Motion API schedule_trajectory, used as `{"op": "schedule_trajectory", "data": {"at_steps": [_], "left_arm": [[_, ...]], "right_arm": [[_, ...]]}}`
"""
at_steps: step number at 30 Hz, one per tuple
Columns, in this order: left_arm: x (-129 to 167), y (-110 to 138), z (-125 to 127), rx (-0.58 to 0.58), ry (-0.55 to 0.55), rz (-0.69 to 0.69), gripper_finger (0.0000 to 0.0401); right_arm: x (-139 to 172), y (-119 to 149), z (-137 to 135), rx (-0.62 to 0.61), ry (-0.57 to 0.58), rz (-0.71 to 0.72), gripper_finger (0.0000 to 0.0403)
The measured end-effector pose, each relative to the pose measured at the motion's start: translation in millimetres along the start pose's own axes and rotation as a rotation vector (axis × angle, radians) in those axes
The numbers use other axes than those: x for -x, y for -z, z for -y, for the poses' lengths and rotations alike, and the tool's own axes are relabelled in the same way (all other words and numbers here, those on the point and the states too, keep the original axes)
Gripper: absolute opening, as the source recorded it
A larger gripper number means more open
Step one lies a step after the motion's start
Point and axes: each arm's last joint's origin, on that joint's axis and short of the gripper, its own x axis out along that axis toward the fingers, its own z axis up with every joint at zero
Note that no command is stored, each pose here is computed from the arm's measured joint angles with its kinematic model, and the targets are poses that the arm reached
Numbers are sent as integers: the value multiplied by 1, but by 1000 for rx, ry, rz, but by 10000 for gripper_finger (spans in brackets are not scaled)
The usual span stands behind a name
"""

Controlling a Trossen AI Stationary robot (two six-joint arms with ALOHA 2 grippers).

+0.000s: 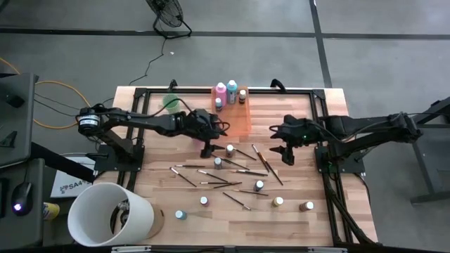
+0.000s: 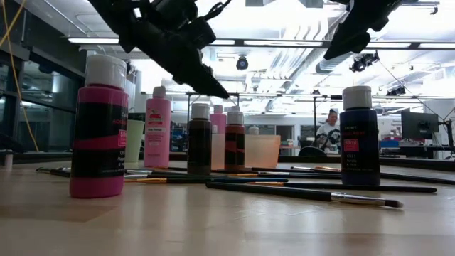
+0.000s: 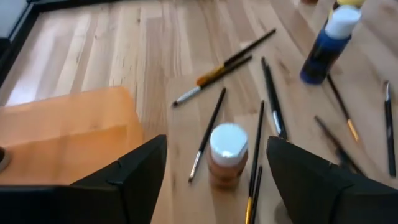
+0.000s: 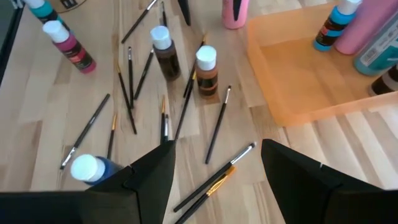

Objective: Pick & Place Paint Supplies
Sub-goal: Put the brown paint bottle into the orange bin

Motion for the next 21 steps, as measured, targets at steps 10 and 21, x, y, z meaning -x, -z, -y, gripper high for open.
{"op": "schedule_trajectory", "data": {"at_steps": [10,21], "left_arm": [[-21,-4,-4,38,36,-28,263],[-23,7,0,6,117,-177,262]], "right_arm": [[0,0,0,8,32,6,233],[0,3,0,12,45,-25,233]]}}
